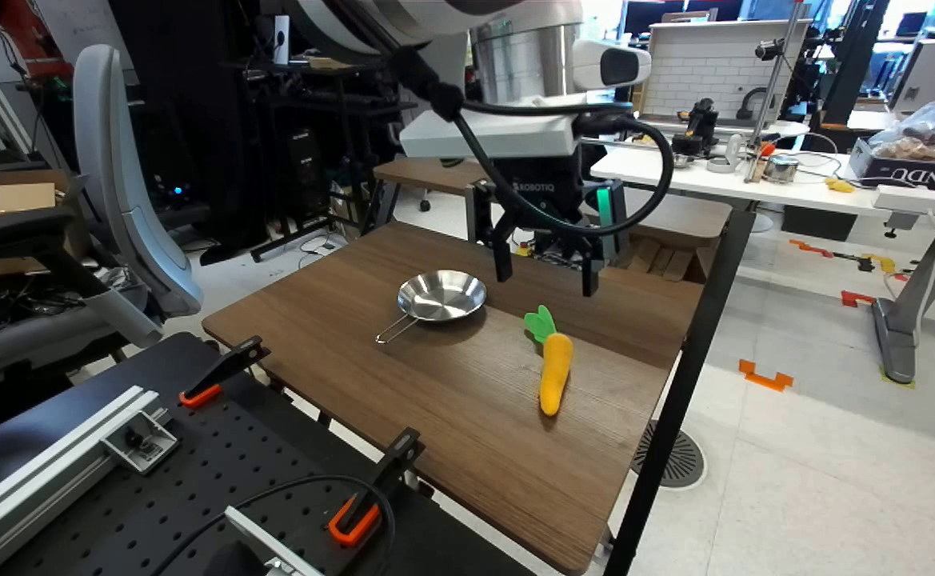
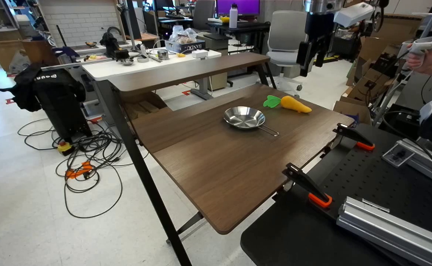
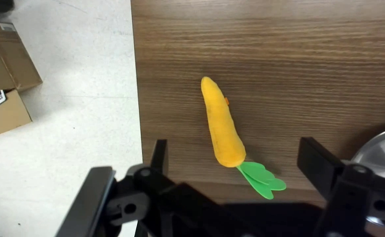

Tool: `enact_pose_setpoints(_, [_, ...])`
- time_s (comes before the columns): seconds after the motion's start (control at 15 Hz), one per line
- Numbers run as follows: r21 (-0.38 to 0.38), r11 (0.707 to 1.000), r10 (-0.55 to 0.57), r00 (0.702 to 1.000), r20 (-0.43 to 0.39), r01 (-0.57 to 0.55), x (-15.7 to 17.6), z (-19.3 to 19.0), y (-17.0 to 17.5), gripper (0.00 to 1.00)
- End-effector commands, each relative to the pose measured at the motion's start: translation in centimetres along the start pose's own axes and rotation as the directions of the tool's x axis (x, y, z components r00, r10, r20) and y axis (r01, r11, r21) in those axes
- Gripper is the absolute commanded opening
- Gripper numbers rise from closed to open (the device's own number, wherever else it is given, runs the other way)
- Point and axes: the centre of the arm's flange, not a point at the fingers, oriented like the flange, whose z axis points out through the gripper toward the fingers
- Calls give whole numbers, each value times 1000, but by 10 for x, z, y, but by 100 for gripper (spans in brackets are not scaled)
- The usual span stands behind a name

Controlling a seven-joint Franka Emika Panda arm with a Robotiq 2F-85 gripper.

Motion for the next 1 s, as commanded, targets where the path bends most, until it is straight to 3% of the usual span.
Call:
enact_pose_setpoints(0.0, [-32,998,-54,998,-35,53,30,27,10,100])
enact_pose_setpoints(0.93, [-17,990,-141,989,-46,140,63,115,-25,100])
